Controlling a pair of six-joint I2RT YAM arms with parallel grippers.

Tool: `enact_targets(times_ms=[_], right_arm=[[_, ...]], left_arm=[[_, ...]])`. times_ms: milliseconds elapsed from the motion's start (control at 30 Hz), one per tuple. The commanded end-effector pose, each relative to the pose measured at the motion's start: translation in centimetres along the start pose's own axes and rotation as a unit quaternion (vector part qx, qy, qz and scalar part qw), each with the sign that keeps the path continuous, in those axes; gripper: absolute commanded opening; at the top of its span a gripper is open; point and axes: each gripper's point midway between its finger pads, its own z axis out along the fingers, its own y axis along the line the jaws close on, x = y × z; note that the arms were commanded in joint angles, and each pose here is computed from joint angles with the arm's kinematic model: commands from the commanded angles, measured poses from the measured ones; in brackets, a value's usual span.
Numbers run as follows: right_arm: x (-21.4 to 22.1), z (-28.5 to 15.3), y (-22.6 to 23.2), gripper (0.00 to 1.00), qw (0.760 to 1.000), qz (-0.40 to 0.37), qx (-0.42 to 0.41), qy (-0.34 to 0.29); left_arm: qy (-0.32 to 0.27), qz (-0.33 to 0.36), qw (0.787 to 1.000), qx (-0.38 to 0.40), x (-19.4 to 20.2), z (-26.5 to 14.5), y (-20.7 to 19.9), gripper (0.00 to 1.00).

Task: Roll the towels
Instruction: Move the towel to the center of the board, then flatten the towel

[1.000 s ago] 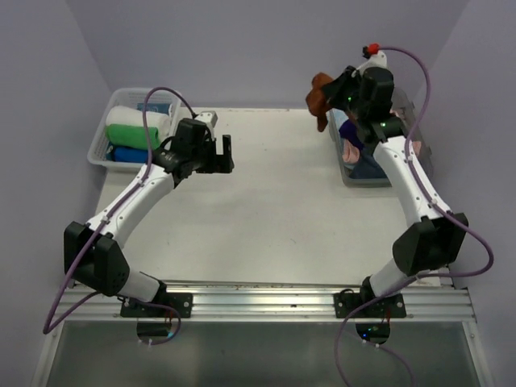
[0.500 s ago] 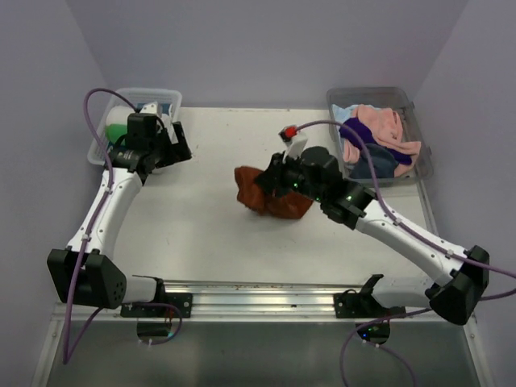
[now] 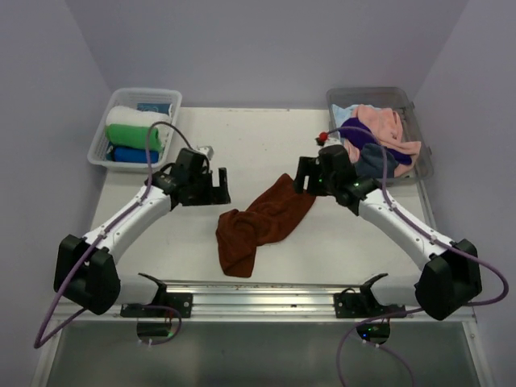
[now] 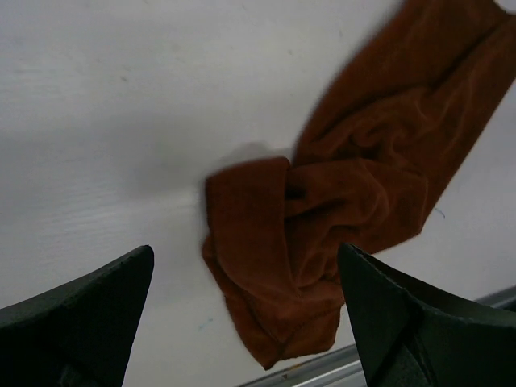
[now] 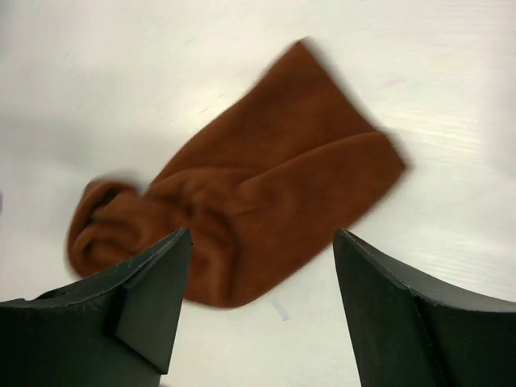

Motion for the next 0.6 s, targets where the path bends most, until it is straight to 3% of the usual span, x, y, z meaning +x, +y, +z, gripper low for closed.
enact_targets(times_ms=[0, 133, 300, 400, 433, 500, 533, 567], right_arm=[[1.1, 0.6, -6.1, 0.73, 0.994, 0.055, 0.084, 0.032], [3.0, 3.3, -8.3, 0.73, 0.987, 0.113, 0.091, 0.07], [4.2, 6.9, -9.3, 0.75, 0.983, 0.129, 0.102, 0.082], [4.6, 8.7, -9.5, 0.69, 0.982, 0.135, 0.102, 0.084], [4.4, 9.1, -9.5, 0.68, 0.983, 0.133, 0.1, 0.079], [4.2, 9.8, -8.9, 0.62, 0.984, 0.134, 0.083, 0.079], [4.3, 10.4, -8.9, 0.58, 0.984, 0.133, 0.082, 0.083], [4.0, 10.6, -8.8, 0.52, 0.985, 0.13, 0.078, 0.082]], left_arm=[[0.044, 0.007, 0.998, 0.05, 4.4, 0.9, -3.8, 1.0], [0.109, 0.038, 0.992, 0.059, 10.1, 2.4, -5.5, 1.0], [0.131, 0.043, 0.989, 0.053, 12.1, 4.2, -5.9, 0.91], [0.138, 0.041, 0.989, 0.04, 12.5, 5.2, -5.5, 0.73], [0.137, 0.041, 0.989, 0.035, 12.4, 5.4, -5.3, 0.56], [0.129, 0.042, 0.99, 0.027, 12.1, 5.3, -5.1, 0.43], [0.119, 0.043, 0.992, 0.028, 11.4, 5.1, -5.3, 0.29], [0.112, 0.045, 0.992, 0.026, 10.9, 4.8, -5.4, 0.22]])
